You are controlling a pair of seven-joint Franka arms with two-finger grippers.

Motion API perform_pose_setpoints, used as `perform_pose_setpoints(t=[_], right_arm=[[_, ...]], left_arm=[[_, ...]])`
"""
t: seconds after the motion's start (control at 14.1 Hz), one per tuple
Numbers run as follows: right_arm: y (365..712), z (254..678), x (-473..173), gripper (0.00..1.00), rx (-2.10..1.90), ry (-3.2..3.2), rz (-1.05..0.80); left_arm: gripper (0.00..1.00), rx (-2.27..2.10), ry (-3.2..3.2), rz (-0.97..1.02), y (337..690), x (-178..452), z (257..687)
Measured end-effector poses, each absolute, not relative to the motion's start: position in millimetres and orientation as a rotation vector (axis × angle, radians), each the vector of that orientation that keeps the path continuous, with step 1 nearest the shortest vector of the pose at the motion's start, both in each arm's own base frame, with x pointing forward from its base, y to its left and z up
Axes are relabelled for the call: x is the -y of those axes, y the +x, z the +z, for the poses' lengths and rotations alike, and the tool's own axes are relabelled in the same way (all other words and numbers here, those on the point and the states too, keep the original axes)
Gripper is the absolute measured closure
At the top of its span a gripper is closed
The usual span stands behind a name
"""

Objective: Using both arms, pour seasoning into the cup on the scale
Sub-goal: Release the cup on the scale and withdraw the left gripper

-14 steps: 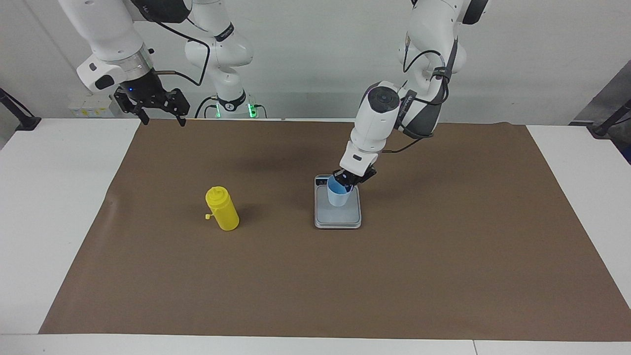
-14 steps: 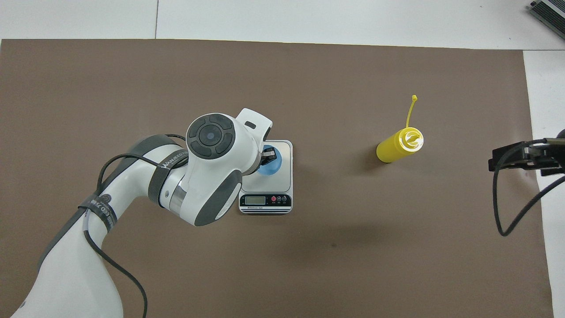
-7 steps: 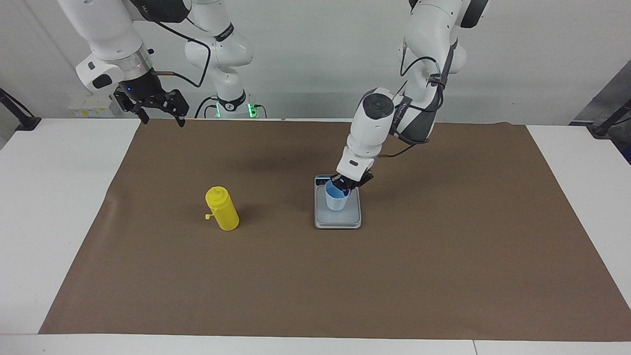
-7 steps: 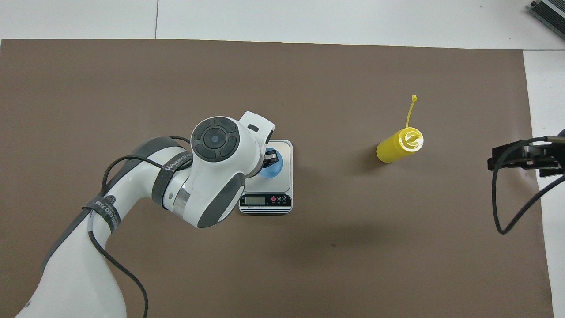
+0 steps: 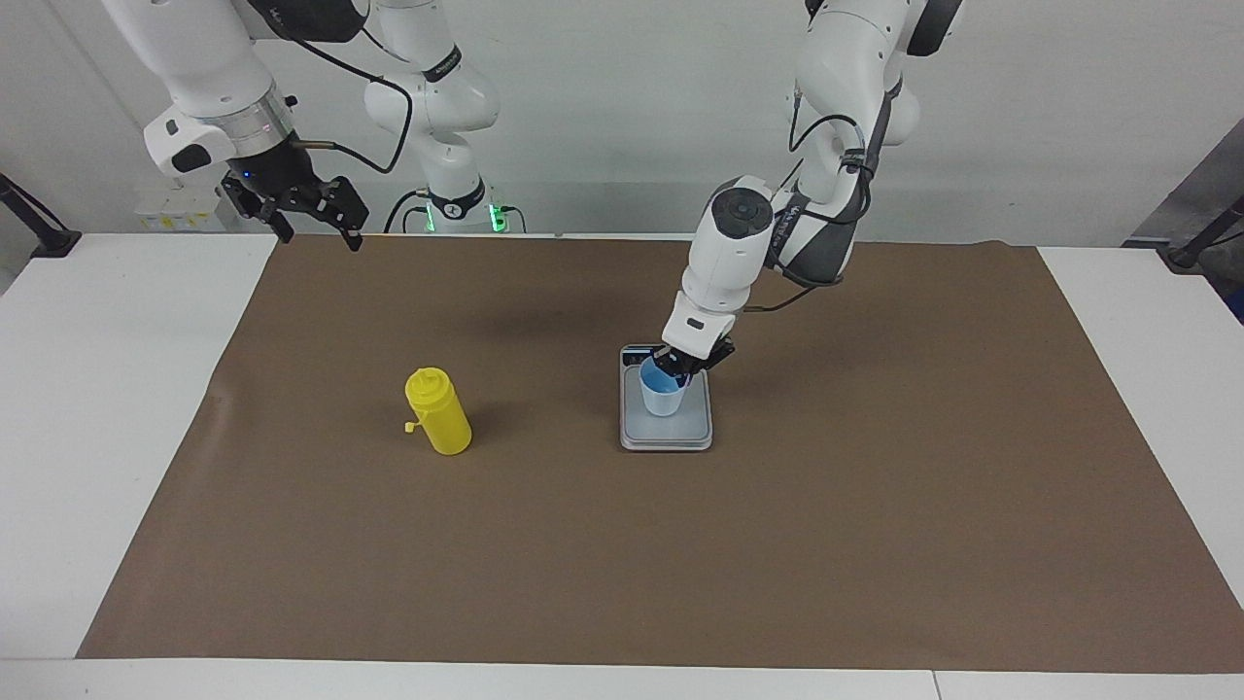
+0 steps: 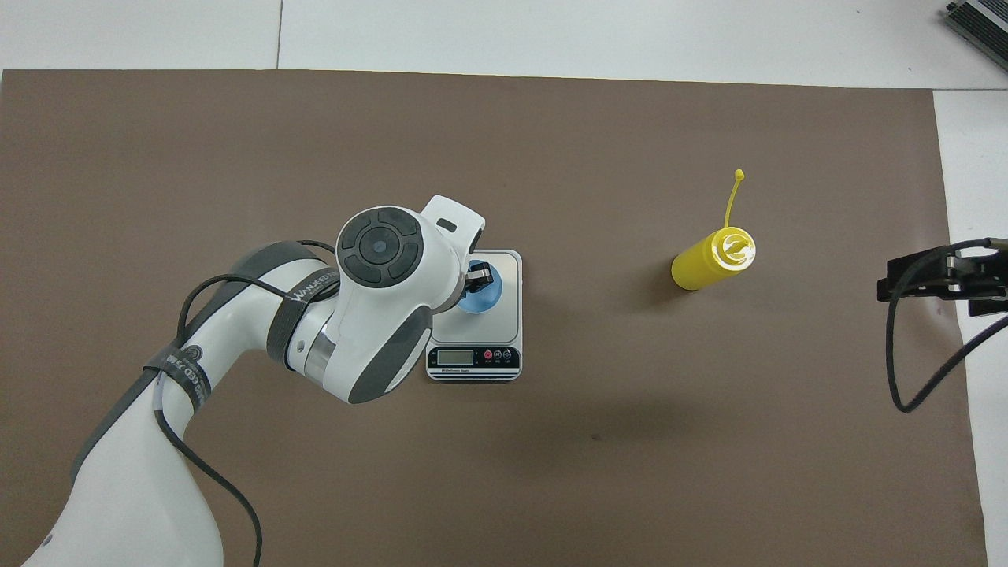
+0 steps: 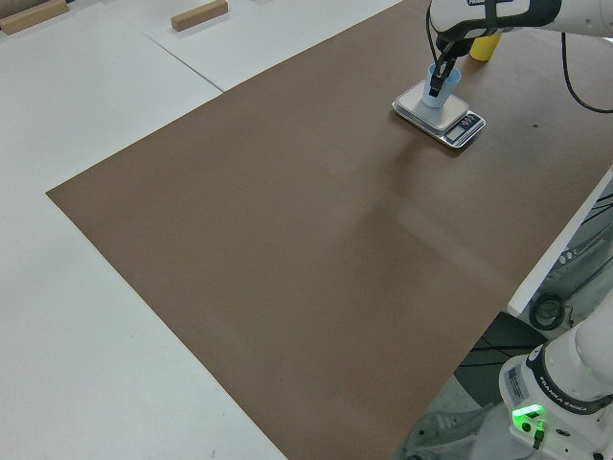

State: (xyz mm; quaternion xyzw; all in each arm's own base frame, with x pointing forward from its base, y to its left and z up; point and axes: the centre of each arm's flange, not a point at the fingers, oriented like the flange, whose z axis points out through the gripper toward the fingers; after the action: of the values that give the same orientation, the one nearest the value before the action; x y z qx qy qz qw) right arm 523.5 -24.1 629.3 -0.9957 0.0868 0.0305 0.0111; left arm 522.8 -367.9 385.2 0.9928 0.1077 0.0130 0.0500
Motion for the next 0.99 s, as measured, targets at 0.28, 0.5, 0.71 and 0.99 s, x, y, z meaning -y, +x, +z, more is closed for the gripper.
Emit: perform_pose_setpoints(t=[0.28,0.5,0.71,0.99], right_arm=[[523.7,629.7,24.1,0.00,-0.271,-3.106,0.092],[526.7,631.8,24.4,0.00,-0.293,-3.105,0.068],[537.3,631.7,23.6,0.00,-0.370,-3.092,0.051],[579.2,618.7,28.5,0.00,-0.409,-3.086,0.007]], left_arm=[[0.20,-0.344,3.030,0.106,534.1,336.4,428.0],[0.00,-0.265,3.070,0.112,543.4,283.9,466.9],[0.00,-0.214,3.101,0.103,542.5,246.2,496.2],[0.00,-0.107,3.137,0.084,537.5,186.8,536.2]])
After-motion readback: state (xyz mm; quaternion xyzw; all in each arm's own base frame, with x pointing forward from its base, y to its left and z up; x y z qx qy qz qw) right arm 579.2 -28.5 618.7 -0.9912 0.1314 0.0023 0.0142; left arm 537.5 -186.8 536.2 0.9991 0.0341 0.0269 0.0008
